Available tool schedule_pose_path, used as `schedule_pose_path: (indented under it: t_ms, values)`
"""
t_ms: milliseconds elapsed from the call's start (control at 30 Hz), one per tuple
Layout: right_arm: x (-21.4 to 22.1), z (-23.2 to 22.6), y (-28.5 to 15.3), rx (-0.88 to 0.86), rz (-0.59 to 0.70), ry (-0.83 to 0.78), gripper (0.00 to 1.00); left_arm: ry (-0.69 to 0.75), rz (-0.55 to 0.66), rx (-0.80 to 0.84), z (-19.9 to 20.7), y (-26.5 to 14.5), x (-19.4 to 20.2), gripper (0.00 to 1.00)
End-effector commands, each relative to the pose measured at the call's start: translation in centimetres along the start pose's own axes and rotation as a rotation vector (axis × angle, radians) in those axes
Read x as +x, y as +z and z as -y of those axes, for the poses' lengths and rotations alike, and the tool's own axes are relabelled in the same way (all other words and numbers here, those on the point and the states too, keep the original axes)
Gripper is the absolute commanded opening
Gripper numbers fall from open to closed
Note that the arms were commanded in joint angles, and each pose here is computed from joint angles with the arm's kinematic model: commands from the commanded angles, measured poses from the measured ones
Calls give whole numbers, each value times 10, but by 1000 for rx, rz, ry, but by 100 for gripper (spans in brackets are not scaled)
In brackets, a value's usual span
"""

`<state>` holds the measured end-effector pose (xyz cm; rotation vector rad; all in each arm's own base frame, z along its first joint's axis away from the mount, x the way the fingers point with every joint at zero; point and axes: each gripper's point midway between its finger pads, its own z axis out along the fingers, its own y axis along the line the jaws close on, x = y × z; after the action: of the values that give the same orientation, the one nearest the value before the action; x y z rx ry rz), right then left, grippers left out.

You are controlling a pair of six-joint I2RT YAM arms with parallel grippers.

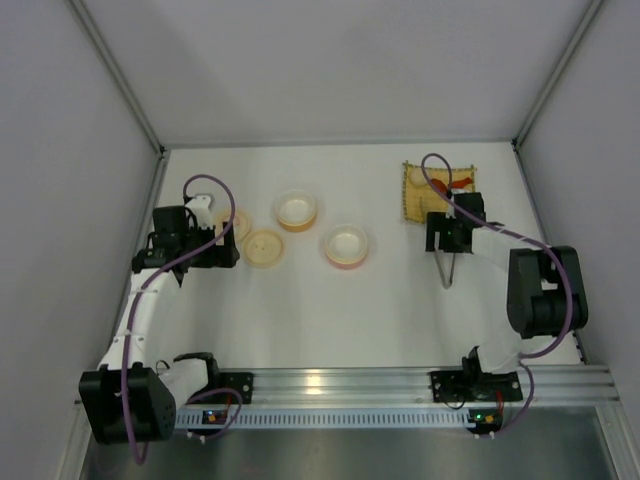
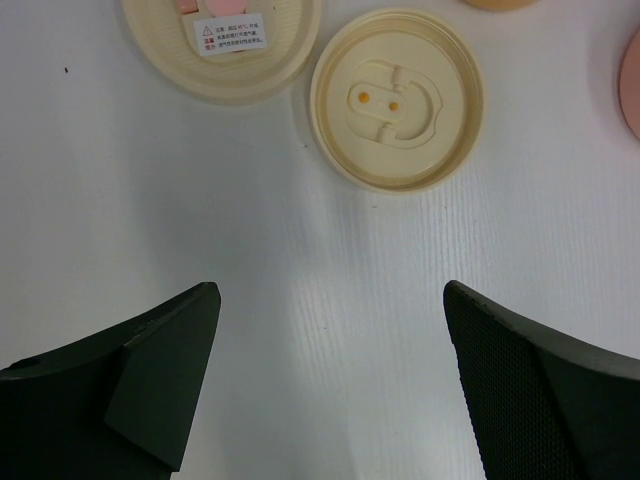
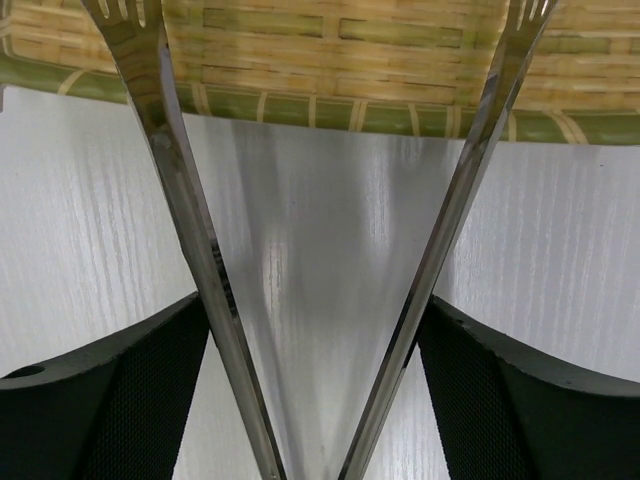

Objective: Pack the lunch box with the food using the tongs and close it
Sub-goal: Pick up the clamp from the plate.

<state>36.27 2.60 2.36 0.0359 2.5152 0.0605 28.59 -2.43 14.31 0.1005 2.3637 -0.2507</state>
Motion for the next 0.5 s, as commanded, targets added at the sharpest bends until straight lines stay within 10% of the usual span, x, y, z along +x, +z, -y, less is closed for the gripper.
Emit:
schedule_pose_path:
  t_ms: [0, 467]
  values:
    - [-3, -9, 7, -32, -2, 10, 79, 19, 71, -3, 1, -4, -19, 98]
    - [-15, -12, -50, -75, 51, -67, 50, 29, 95, 3, 4, -13, -21, 98]
